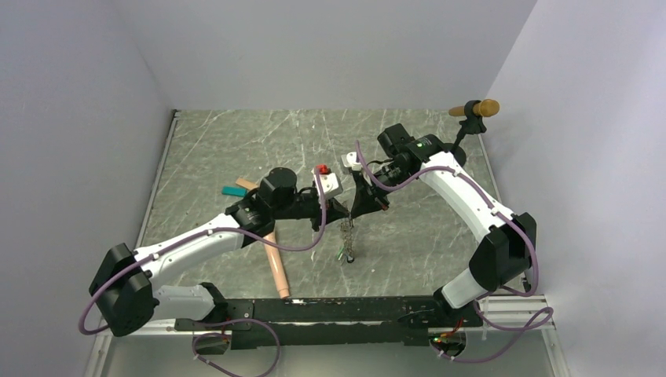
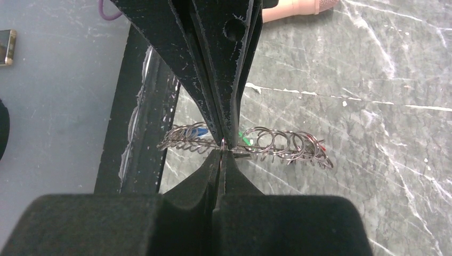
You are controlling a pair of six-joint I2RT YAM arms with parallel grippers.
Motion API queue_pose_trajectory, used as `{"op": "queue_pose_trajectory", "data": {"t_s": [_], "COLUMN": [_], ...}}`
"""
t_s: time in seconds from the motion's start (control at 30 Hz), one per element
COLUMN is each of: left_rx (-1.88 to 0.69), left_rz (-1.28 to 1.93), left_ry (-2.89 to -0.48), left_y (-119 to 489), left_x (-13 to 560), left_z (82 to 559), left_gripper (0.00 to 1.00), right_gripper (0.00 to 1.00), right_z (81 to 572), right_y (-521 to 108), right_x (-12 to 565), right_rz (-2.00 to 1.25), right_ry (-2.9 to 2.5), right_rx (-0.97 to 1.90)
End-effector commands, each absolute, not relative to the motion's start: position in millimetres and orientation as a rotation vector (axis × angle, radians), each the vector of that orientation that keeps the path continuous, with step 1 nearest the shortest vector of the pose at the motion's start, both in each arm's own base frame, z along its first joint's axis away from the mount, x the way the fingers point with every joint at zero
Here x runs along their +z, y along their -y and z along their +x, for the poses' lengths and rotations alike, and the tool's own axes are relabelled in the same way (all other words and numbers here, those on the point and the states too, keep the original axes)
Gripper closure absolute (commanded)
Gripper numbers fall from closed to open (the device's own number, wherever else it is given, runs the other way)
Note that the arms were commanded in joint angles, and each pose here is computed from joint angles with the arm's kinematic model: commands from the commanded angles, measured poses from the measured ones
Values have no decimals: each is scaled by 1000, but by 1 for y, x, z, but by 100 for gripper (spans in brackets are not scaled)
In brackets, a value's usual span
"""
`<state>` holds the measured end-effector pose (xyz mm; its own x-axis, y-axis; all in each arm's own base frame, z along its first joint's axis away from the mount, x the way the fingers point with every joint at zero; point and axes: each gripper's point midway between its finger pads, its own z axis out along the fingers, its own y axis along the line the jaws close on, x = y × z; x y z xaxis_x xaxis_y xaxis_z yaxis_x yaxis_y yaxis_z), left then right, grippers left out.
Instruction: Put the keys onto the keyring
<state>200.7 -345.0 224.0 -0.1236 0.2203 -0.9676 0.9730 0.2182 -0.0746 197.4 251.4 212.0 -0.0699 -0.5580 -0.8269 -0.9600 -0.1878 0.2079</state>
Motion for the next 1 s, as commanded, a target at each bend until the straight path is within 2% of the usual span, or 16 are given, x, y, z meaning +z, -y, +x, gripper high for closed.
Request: {"op": "queue_pose_trajectory", "data": {"t_s": [0.0, 0.1, 0.2, 0.53, 0.97], "left_rx": [-995, -1037, -1104, -1215, -1279], "left_rz": [1047, 894, 791, 595, 578], "left_ry": [-1435, -1343, -1288, -1144, -1115], "left_y": [341, 333, 330, 318, 321], "left_x": [254, 275, 286, 305, 303], "left_z": [204, 204, 200, 196, 191], "left_gripper": [100, 100, 100, 100, 100], "right_gripper": [96, 89, 87, 83, 83], "right_z": [194, 192, 189, 187, 184], "right_y": [-262, -263, -265, -269, -272], "right_x": [233, 234, 236, 235, 239], "right_rz": [-1736, -1723, -1712, -1682, -1653], "right_ry": [-1520, -1514, -1501, -1492, -1473], "right_rx": [1237, 1274, 1306, 1367, 1415]}}
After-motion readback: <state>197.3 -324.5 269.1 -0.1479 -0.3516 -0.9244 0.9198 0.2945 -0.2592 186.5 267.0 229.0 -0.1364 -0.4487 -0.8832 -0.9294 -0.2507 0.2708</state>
